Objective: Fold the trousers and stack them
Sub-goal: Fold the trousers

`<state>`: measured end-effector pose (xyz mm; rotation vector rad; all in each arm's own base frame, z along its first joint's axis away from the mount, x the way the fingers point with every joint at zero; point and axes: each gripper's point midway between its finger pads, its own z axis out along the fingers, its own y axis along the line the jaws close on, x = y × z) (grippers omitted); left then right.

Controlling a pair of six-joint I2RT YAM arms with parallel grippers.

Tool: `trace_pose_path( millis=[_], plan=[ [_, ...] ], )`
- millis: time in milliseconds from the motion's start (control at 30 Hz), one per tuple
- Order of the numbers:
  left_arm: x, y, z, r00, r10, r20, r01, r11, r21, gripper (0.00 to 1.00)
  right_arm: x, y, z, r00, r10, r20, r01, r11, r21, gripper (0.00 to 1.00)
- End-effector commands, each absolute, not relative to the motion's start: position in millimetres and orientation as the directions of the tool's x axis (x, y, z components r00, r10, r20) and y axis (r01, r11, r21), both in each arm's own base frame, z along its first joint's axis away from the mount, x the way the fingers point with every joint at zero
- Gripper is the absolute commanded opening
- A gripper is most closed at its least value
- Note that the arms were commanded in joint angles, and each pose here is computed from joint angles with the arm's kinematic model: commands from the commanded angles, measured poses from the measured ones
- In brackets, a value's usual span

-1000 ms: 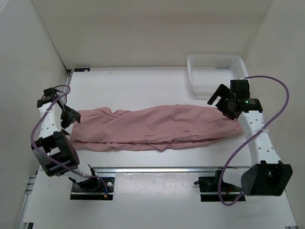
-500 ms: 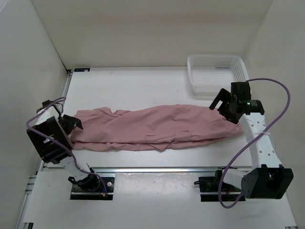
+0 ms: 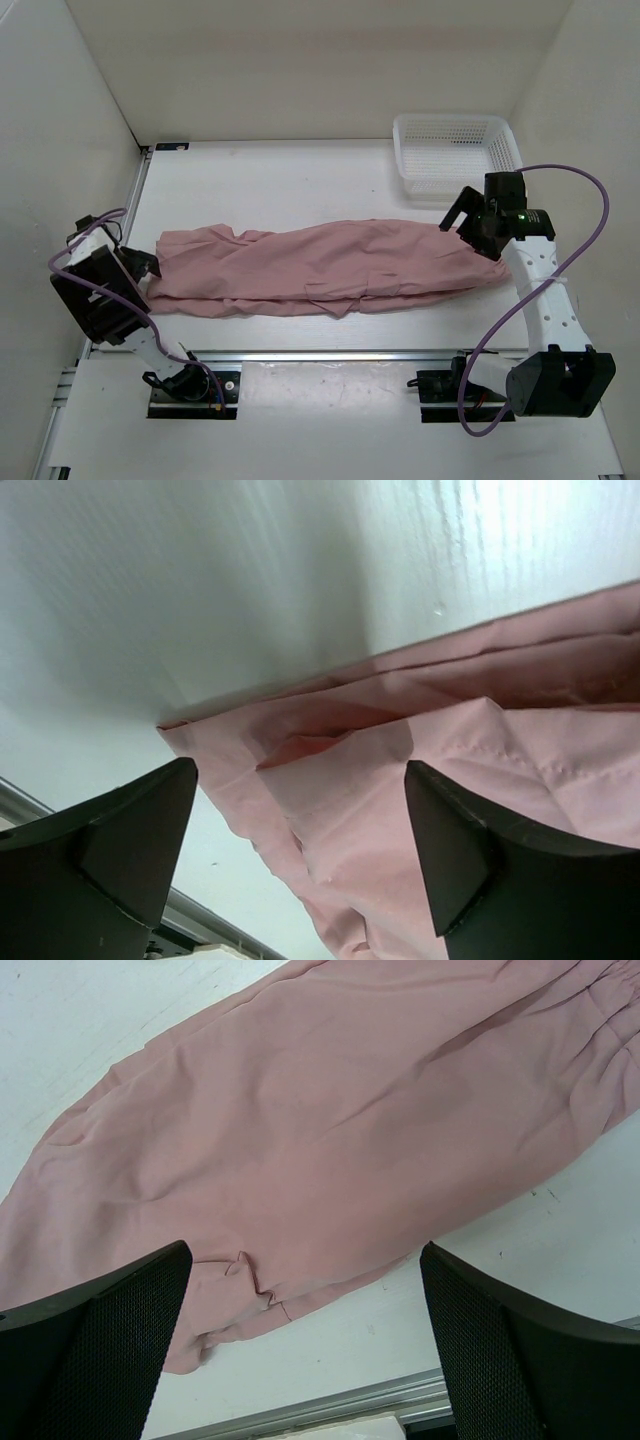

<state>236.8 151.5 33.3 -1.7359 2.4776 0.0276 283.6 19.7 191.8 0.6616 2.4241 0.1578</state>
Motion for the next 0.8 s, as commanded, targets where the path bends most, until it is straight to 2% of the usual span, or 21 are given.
trace_pose_path(
  millis=[0, 33, 233, 367, 467, 533, 633, 767],
  plan=[
    [239, 166, 43, -0.335, -0.925, -0.18, -0.938, 0.345, -0.03, 0.97, 288, 19, 204, -0.674, 0.487, -0.555, 0.403, 0.873, 0.276, 1.0],
    [240, 165, 43, -0.335, -0.926, -0.175, -0.937, 0.346, -0.037, 1.0, 288, 19, 204, -0.675, 0.487, -0.555, 0.403, 0.873, 0.276, 1.0],
    [236, 166, 42, -0.345, -0.922, -0.177, -0.935, 0.354, -0.015, 1.0, 286, 21, 201, -0.683, 0.487, -0.544, 0.4, 0.873, 0.279, 1.0],
    [227, 180, 40, -0.336, -0.92, -0.2, -0.942, 0.326, 0.079, 1.0, 285, 21, 198, -0.688, 0.487, -0.538, 0.402, 0.873, 0.275, 1.0],
    [229, 182, 42, -0.337, -0.921, -0.195, -0.941, 0.327, 0.083, 1.0, 284, 21, 201, -0.682, 0.487, -0.545, 0.4, 0.873, 0.28, 1.0],
    [239, 168, 42, -0.384, -0.904, -0.189, -0.923, 0.381, 0.056, 1.0, 282, 21, 197, -0.688, 0.487, -0.538, 0.402, 0.873, 0.275, 1.0],
    [253, 153, 59, -0.448, -0.86, -0.245, -0.89, 0.455, 0.034, 1.0, 282, 21, 197, -0.688, 0.487, -0.538, 0.403, 0.873, 0.275, 1.0],
    [266, 144, 93, -0.449, -0.83, -0.33, -0.867, 0.495, -0.064, 1.0, 285, 27, 196, -0.692, 0.487, -0.533, 0.381, 0.873, 0.303, 1.0]
  ],
)
